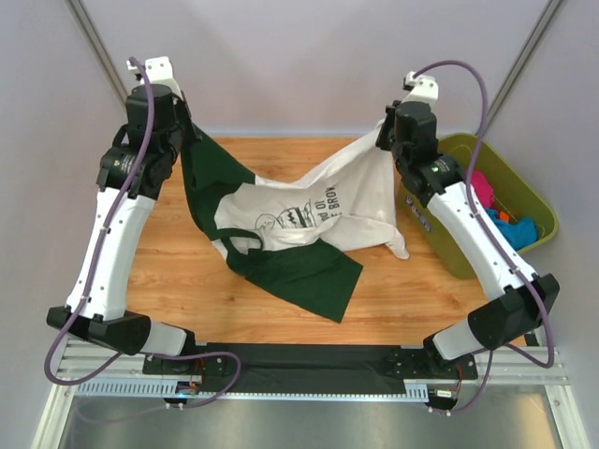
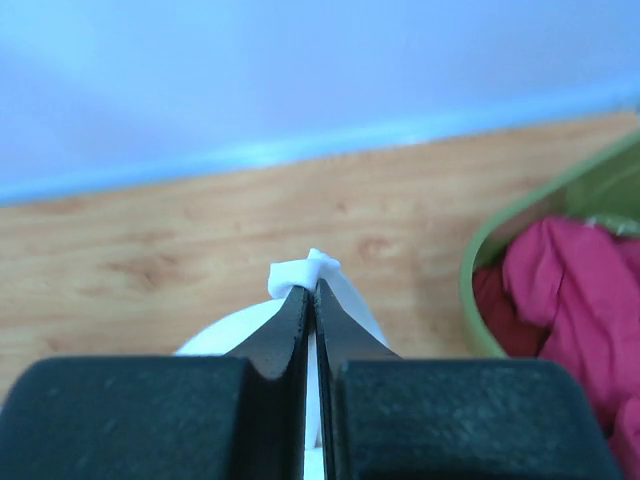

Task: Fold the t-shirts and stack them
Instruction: Flatten the tshirt out

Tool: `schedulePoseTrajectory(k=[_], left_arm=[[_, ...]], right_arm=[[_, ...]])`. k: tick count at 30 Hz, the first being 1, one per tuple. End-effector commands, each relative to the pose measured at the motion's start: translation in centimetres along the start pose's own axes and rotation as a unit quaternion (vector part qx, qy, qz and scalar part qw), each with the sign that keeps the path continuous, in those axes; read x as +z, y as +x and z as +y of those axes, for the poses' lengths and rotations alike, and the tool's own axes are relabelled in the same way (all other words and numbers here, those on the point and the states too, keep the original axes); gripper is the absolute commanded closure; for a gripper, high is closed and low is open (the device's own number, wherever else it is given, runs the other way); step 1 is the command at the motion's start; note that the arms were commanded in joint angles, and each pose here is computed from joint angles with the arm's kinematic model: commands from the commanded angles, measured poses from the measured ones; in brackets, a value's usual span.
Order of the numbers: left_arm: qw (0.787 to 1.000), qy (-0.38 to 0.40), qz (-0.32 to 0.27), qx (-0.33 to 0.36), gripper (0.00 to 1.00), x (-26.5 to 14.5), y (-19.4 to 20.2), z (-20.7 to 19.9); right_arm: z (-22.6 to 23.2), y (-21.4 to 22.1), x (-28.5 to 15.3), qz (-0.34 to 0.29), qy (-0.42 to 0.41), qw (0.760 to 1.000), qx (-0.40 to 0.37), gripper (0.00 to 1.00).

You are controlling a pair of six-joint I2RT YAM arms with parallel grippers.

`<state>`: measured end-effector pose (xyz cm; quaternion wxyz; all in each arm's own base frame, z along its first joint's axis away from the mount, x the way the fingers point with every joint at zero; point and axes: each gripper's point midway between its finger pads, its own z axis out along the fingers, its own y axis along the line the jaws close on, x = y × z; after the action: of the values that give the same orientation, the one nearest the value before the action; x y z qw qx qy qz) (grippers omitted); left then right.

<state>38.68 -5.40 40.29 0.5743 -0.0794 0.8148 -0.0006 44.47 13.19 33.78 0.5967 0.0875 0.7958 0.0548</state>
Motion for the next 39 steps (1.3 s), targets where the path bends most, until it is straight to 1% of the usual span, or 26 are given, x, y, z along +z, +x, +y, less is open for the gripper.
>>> schedulePoseTrajectory(k=[1, 3, 4, 5, 7, 11, 12, 15, 16, 18, 20, 23, 25, 28, 29, 32, 33, 35, 36, 38, 39], left_arm=[[0.998, -0.005, -0.064, 0.01, 1.0, -2.8, -4.5, 1.0], [0.995, -0.017, -0.096, 0.013, 1.0, -4.5, -6.4, 1.9], [0.994, -0.022, -0.105, 0.015, 1.0, -5.1, -6.9, 2.2], [0.993, -0.034, -0.112, 0.017, 1.0, -5.7, -7.4, 2.8], [0.99, -0.049, -0.13, 0.026, 1.0, -7.2, -8.7, 3.8], [0.98, -0.104, -0.171, 0.025, 1.0, -10.4, -11.1, 6.6], [0.976, -0.107, -0.191, 0.018, 1.0, -12.0, -12.4, 7.0], [0.968, -0.119, -0.22, 0.021, 1.0, -14.2, -14.4, 8.0], [0.963, -0.119, -0.241, 0.012, 1.0, -15.8, -15.6, 8.3], [0.957, -0.125, -0.262, 0.016, 1.0, -17.4, -16.9, 8.8], [0.953, -0.13, -0.272, 0.028, 1.0, -18.3, -17.6, 9.2], [0.942, -0.142, -0.302, 0.026, 1.0, -20.3, -18.9, 10.0], [0.936, -0.14, -0.32, 0.036, 1.0, -21.8, -19.9, 10.2], [0.929, -0.139, -0.34, 0.049, 1.0, -23.0, -20.9, 10.4], [0.928, -0.137, -0.342, 0.053, 1.0, -22.9, -21.0, 10.2], [0.936, -0.096, -0.329, 0.084, 1.0, -20.2, -21.0, 7.9], [0.944, -0.077, -0.304, 0.101, 1.0, -17.6, -20.1, 6.5], [0.954, -0.057, -0.275, 0.104, 1.0, -14.7, -19.0, 5.1], [0.962, -0.045, -0.245, 0.114, 1.0, -11.9, -17.8, 3.9], [0.971, -0.04, -0.211, 0.108, 1.0, -9.2, -16.3, 3.1], [0.977, -0.038, -0.175, 0.117, 1.0, -6.8, -14.5, 2.5]], right_arm=[[0.3, -6.7, -2.8, -0.076, -0.021, 0.997, -0.024, 1.0], [0.3, -8.7, -4.2, -0.09, -0.023, 0.995, -0.017, 1.0], [0.5, -10.6, -5.3, -0.107, -0.027, 0.994, -0.007, 1.0], [0.3, -11.4, -5.9, -0.114, -0.026, 0.993, 0.0, 1.0], [-0.1, -12.1, -6.7, -0.115, -0.016, 0.993, 0.004, 1.0], [-2.1, -13.4, -8.0, -0.125, 0.03, 0.991, 0.018, 1.0], [-2.1, -13.1, -8.2, -0.118, 0.031, 0.992, 0.022, 1.0], [-1.7, -12.5, -8.8, -0.109, 0.014, 0.994, 0.029, 1.0], [-1.6, -12.3, -8.9, -0.107, 0.009, 0.994, 0.033, 1.0], [-1.3, -12.0, -9.4, -0.103, -0.004, 0.994, 0.034, 1.0], [-0.9, -12.1, -10.2, -0.103, -0.021, 0.993, 0.045, 1.0], [-0.1, -11.8, -11.6, -0.1, -0.048, 0.992, 0.054, 1.0], [0.3, -11.5, -12.4, -0.095, -0.054, 0.993, 0.049, 1.0], [0.4, -10.4, -13.4, -0.076, -0.038, 0.996, 0.029, 1.0], [0.5, -10.3, -13.8, -0.075, -0.029, 0.996, 0.025, 1.0], [-0.2, -8.4, -13.4, -0.047, -0.005, 0.999, 0.013, 1.0], [-0.5, -7.9, -13.0, -0.042, 0.006, 0.999, 0.007, 1.0], [-1.3, -6.9, -11.5, -0.032, 0.041, 0.999, -0.007, 1.0], [-1.5, -6.5, -11.1, -0.022, 0.048, 0.998, -0.014, 1.0], [-1.8, -4.9, -8.9, 0.009, 0.058, 0.998, -0.018, 1.0], [-1.8, -4.2, -8.1, 0.02, 0.06, 0.998, -0.021, 1.0]])
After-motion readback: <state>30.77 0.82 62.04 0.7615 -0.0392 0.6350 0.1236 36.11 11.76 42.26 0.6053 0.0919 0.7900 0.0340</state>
